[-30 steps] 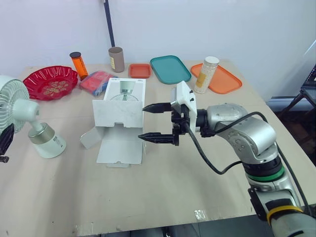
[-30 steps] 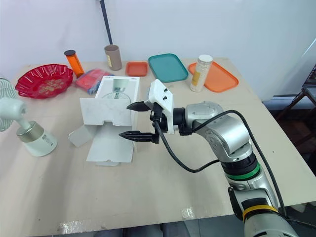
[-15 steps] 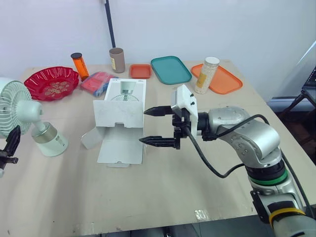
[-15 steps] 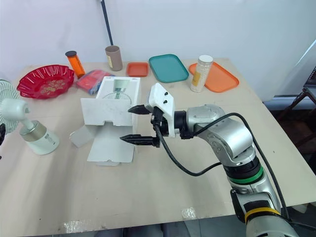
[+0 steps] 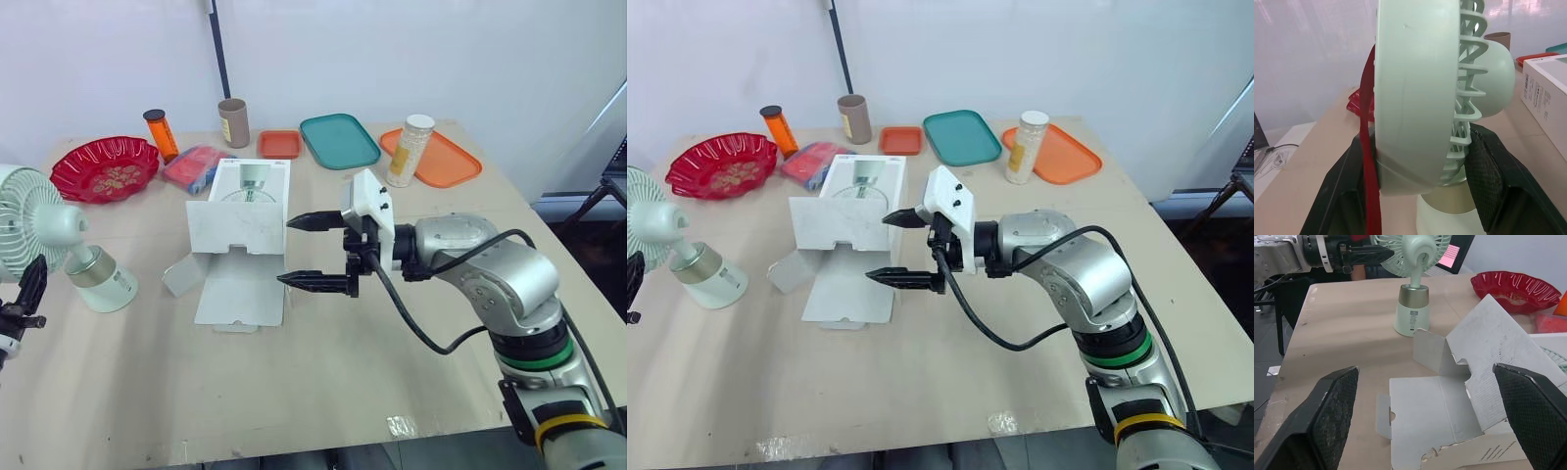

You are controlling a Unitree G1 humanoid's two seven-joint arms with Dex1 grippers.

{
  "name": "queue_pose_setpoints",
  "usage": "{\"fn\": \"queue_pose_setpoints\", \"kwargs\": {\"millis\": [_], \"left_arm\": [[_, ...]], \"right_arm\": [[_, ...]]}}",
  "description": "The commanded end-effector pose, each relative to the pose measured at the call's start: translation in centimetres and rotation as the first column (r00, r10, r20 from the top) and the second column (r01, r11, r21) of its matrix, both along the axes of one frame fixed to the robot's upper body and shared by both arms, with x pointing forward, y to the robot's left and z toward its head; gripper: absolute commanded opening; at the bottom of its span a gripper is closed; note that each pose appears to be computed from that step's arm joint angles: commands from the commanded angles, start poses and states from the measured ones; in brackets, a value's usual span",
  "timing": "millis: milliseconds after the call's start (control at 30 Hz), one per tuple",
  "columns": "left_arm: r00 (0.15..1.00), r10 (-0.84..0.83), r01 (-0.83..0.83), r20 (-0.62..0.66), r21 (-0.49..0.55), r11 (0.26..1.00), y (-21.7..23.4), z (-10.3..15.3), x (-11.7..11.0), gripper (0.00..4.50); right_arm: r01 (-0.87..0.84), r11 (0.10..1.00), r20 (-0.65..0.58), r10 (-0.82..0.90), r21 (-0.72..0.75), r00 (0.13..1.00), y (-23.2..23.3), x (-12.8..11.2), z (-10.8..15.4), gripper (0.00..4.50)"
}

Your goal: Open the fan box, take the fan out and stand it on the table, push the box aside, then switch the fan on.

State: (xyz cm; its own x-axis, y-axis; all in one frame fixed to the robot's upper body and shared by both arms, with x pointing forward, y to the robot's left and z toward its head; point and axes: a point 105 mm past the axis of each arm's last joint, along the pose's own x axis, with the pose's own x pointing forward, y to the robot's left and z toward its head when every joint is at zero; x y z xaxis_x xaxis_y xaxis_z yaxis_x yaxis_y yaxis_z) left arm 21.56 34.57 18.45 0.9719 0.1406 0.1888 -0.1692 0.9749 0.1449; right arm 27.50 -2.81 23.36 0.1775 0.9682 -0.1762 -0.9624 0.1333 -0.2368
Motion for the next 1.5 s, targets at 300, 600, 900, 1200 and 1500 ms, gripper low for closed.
{"fn": "queue_pose_setpoints", "kwargs": {"millis": [300, 600, 900, 1200, 1500], "left_arm": [[0.999, -0.016, 0.012, -0.045, -0.098, 0.995, -0.8, -2.1, 1.2, 1.98], [0.999, -0.012, 0.004, -0.044, -0.182, 0.983, -0.7, -2.6, 1.3, 1.98], [0.998, -0.022, 0.009, -0.056, -0.219, 0.976, -1.1, -3.3, 1.6, 1.98], [0.998, -0.026, 0.012, -0.055, -0.232, 0.973, -1.3, -3.5, 1.5, 1.98], [0.998, -0.027, 0.014, -0.053, -0.233, 0.972, -1.3, -3.4, 1.3, 3.25]], "right_arm": [[0.004, 1.000, 0.043, -0.005, 0.021, 0.999, -0.4, -0.8, 1.0, 4.50], [0.007, 1.000, 0.042, -0.008, 0.022, 0.999, -0.3, -0.7, 1.0, 4.50], [0.009, 0.999, 0.049, -0.011, 0.035, 0.999, -0.1, -0.5, 1.2, 4.50], [0.007, 0.999, 0.049, -0.009, 0.037, 0.999, -0.1, -0.7, 1.2, 4.50], [-0.001, 0.999, 0.047, -0.001, 0.038, 0.999, 0.0, -0.8, 1.1, 4.50]]}}
